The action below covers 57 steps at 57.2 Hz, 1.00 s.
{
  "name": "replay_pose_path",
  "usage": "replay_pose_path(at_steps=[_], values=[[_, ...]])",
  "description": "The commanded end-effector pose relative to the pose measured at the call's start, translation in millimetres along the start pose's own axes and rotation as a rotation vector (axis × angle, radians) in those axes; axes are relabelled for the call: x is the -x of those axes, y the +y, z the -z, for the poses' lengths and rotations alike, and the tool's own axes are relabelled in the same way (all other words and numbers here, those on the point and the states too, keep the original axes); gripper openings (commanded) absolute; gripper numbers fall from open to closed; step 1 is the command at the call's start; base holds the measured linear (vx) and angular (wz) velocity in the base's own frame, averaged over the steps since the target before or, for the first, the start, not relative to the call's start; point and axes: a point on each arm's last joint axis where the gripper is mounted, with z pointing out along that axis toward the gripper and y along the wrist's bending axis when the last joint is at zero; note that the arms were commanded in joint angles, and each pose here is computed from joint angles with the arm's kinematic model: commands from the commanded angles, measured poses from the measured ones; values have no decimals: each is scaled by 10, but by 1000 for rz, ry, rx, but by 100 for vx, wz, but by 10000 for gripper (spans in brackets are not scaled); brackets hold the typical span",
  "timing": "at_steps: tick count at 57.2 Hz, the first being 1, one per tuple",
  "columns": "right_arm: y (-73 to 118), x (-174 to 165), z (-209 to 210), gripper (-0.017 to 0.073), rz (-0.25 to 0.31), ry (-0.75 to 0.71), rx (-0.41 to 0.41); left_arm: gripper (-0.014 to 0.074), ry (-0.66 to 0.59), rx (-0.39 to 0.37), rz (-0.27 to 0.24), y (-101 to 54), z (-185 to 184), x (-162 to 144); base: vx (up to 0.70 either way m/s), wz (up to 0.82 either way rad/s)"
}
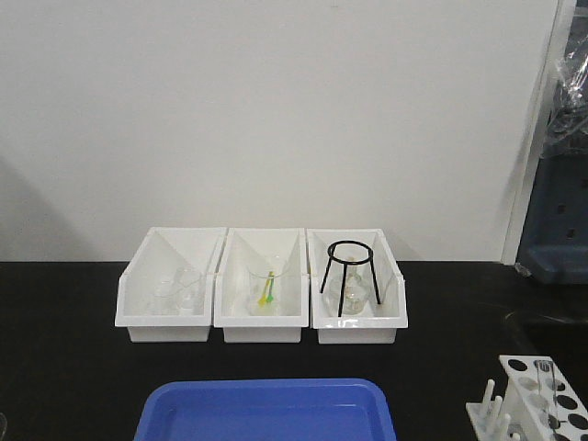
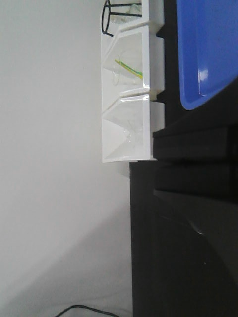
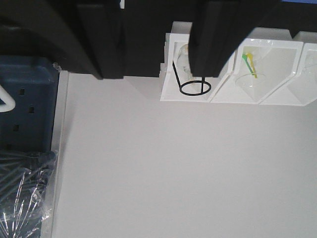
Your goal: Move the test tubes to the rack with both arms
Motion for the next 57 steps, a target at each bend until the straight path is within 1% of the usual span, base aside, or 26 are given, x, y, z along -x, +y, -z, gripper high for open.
replay_pose_path(at_steps=[1, 4, 5, 10, 15, 57], values=[[-24, 192, 17, 382, 15, -114, -23, -6, -87, 5, 24, 2, 17, -25, 0, 0], [-24, 191, 16, 382, 15, -113, -23, -6, -71, 13, 43, 8, 1, -109, 0, 0], [-24, 190, 16, 382, 15, -112, -23, -6, -43, 17, 49, 10, 0, -131, 0, 0], [-24, 191, 18, 382, 15, -113, -23, -6, -17, 32, 73, 18, 2, -145, 0, 0], [-23, 188, 18, 382, 15, -109, -22, -6, -16, 46, 73, 25, 2, -146, 0, 0], [-23, 188, 18, 382, 15, -109, -22, -6, -16, 46, 73, 25, 2, -146, 0, 0]])
